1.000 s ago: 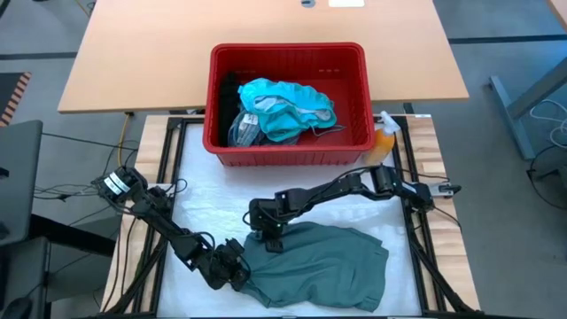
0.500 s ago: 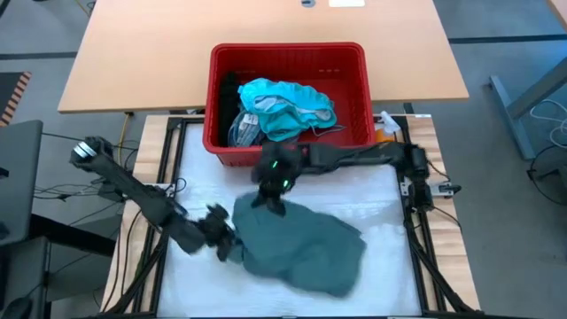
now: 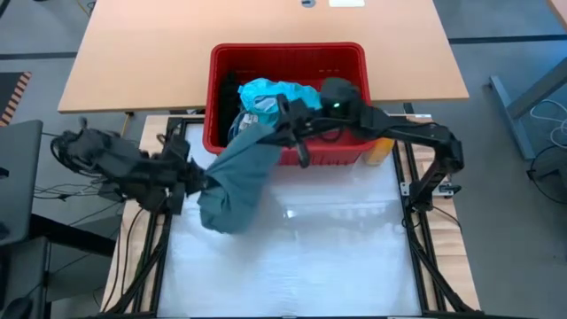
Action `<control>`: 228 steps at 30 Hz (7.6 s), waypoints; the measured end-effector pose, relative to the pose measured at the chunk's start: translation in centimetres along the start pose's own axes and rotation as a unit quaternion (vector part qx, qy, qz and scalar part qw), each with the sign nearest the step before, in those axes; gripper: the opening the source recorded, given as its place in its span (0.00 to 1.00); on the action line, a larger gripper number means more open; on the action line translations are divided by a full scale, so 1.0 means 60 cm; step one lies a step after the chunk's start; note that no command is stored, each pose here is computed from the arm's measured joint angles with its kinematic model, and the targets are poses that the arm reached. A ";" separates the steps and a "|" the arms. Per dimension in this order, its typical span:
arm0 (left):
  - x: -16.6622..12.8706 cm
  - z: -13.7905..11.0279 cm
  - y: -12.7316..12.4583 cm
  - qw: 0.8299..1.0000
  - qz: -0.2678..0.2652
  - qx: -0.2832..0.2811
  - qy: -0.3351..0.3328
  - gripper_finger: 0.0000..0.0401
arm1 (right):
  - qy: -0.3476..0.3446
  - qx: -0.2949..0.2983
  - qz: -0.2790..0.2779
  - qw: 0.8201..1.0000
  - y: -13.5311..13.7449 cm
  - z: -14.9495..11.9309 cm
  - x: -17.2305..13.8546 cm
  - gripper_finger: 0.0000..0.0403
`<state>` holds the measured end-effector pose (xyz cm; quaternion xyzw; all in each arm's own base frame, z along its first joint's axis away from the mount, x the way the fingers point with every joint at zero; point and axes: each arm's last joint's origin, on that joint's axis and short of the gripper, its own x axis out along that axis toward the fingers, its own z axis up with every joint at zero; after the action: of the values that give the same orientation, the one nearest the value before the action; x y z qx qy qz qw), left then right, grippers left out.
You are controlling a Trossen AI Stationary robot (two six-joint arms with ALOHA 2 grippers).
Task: Fold Laundry from Bin
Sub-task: Fold the light blue pants, then move the light blue pants to the right
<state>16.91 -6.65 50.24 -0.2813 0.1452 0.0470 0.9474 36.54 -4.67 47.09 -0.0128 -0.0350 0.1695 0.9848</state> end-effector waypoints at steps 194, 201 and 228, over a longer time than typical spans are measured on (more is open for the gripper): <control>0.722 -0.320 0.193 0.965 0.009 0.152 0.213 0.44 | 0.669 0.361 -0.482 0.436 0.441 -0.401 -0.249 0.04; 0.719 -0.326 0.197 0.960 0.022 0.149 0.236 0.44 | 0.697 0.368 -0.470 0.397 0.465 -0.447 -0.282 0.04; 0.370 -0.093 0.015 0.941 0.100 0.294 0.134 0.44 | 0.488 0.388 -0.609 0.490 0.351 -0.455 -0.274 0.04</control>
<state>36.54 -8.80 38.61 0.0221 0.3057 0.0586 0.9501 16.07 9.33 17.99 0.3148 0.5219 -0.5090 0.6078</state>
